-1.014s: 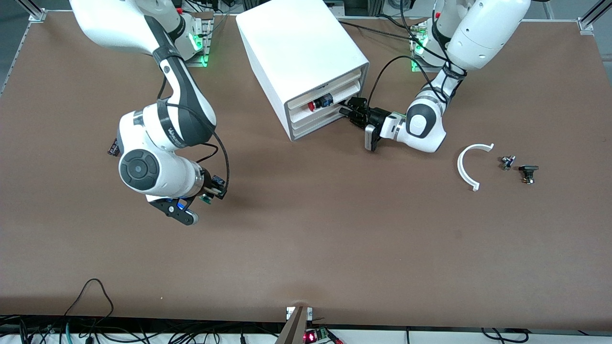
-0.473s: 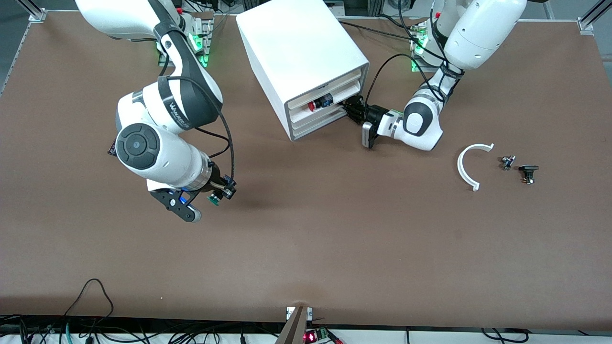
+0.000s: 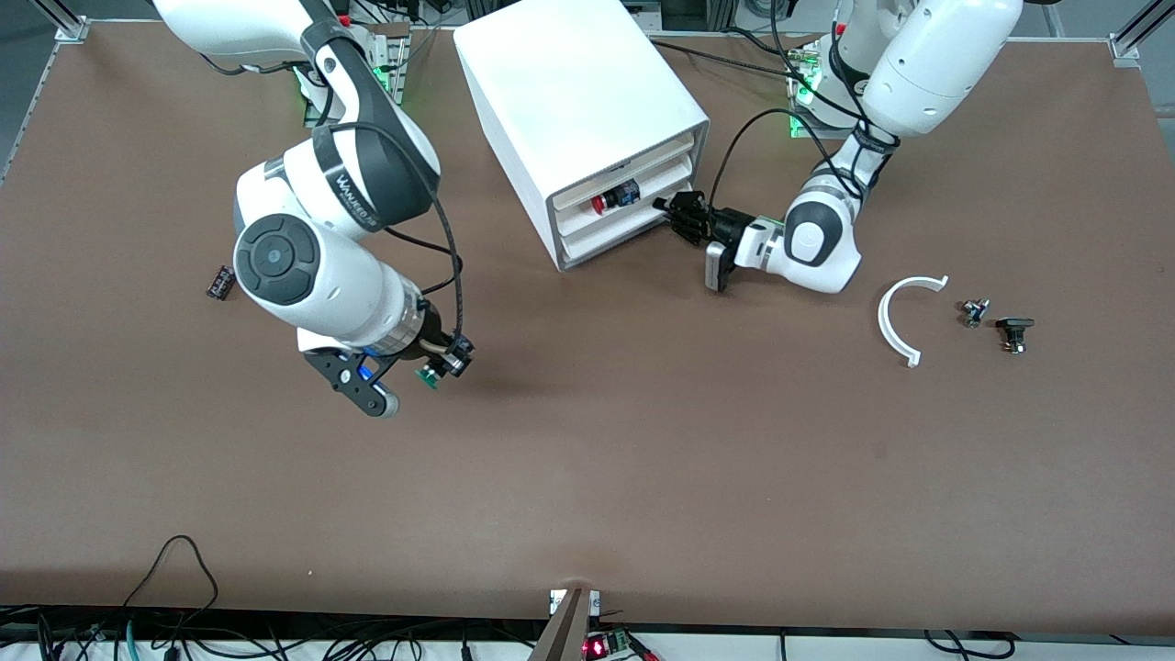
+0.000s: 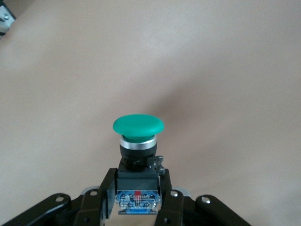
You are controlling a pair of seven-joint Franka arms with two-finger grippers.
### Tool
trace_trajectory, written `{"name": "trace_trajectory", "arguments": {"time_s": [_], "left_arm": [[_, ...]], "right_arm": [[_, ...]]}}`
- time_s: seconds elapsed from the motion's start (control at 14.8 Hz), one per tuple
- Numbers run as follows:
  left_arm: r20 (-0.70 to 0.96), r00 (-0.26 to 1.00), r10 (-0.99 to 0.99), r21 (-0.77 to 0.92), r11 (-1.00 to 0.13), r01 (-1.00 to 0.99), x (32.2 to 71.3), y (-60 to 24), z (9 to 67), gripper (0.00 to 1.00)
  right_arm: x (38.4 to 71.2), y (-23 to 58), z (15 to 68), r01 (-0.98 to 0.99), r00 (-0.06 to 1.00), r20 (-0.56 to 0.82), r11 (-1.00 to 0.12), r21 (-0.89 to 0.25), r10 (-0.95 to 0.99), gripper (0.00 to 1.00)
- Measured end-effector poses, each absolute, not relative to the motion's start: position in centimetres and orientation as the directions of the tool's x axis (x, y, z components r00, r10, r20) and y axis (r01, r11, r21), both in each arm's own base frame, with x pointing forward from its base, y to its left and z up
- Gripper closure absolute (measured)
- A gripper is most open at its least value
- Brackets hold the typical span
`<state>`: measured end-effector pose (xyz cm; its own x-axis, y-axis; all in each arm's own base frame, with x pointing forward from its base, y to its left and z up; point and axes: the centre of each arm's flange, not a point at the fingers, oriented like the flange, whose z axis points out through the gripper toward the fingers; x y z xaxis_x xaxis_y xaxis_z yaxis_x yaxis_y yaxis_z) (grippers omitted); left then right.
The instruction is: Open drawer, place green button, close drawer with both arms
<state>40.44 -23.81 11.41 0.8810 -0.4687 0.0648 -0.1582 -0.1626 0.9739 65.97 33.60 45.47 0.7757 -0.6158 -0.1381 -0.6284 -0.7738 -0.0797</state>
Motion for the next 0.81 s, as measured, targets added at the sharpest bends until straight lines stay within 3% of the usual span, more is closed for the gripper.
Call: {"name": "trace_trajectory", "arguments": {"time_s": [0.47,0.81], "left_arm": [[0.079,0.877,-0.475,0.950,-0.231,-0.210,47.6,-19.7,12.8,0.89],[0.069,0.866,-0.496,0.930,-0.282,-0.235,51.2,-19.2,13.4,0.87]], "right_arm": [[65.2,37.8,48.4,-0.657,0.752,-0.130,-0.722,-0.217,-0.646,0.59],[62.1,44.0,48.3,-0.719,0.691,-0.159,-0.650,-0.246,-0.705,0.59]]}}
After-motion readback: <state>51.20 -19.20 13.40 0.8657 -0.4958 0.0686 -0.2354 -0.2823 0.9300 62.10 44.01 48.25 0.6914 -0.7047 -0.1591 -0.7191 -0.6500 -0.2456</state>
